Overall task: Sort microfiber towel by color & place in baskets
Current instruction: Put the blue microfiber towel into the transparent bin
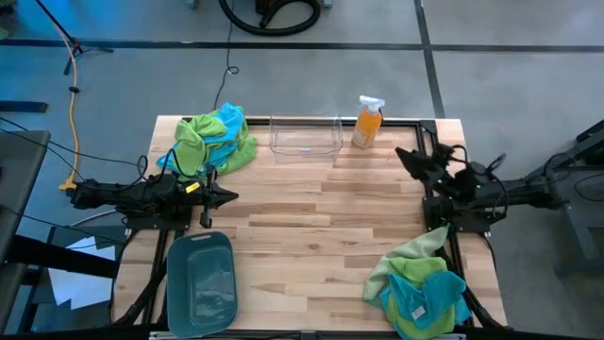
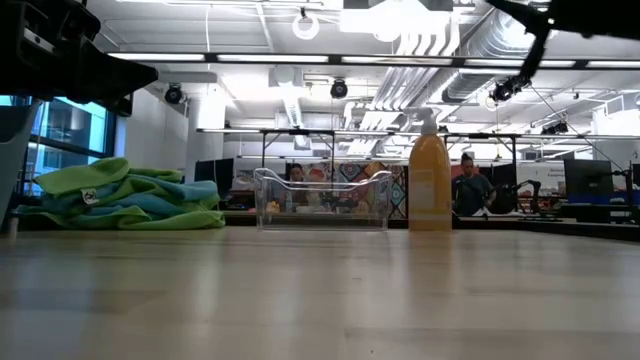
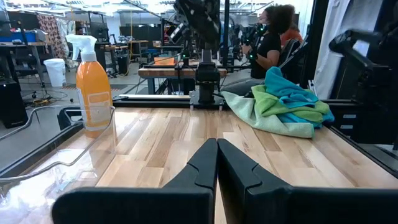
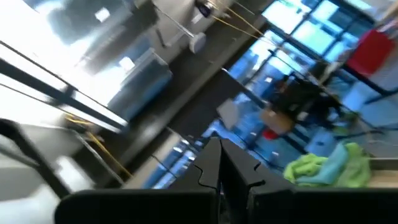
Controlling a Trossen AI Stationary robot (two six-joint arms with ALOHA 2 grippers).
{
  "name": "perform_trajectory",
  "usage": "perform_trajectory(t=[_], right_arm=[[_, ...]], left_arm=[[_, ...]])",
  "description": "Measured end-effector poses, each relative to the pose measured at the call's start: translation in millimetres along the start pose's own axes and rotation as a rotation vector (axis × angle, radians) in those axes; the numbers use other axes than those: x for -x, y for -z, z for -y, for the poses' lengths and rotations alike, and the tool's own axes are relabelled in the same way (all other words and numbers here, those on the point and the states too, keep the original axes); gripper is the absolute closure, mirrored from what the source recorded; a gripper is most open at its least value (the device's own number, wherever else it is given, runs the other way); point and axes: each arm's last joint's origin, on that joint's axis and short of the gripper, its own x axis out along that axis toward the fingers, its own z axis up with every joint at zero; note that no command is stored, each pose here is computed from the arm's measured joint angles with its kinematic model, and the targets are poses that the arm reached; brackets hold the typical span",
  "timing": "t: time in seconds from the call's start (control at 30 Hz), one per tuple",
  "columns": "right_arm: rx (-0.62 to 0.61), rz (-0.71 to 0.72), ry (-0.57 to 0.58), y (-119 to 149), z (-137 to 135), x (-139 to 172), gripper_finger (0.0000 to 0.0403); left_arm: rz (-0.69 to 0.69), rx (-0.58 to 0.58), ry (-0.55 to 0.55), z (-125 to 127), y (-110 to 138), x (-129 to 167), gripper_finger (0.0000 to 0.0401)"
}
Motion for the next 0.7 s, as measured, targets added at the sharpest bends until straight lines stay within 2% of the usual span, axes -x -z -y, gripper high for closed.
perform_trajectory(t=[0.13,0.27,0.43,0.57,0.7], right_arm=[[0.062,-0.024,0.097,5.6,-16.0,-39.2,0.0402],[0.177,-0.076,0.152,15.2,-30.3,-78.7,0.0402],[0.299,-0.191,0.276,25.4,-43.2,-118.5,0.0398],[0.347,-0.308,0.385,25.2,-52.1,-141.6,0.0373],[0.395,-0.406,0.481,18.1,-61.1,-156.1,0.0332]], left_arm=[[0.001,0.000,0.000,0.0,-0.2,0.0,0.0401],[0.001,0.000,0.000,0.0,-0.1,0.0,0.0401],[0.000,0.000,0.000,0.0,-0.1,0.0,0.0401],[0.001,0.000,0.000,0.0,0.0,0.0,0.0401],[0.001,0.007,0.000,0.0,-0.2,0.0,0.0401]])
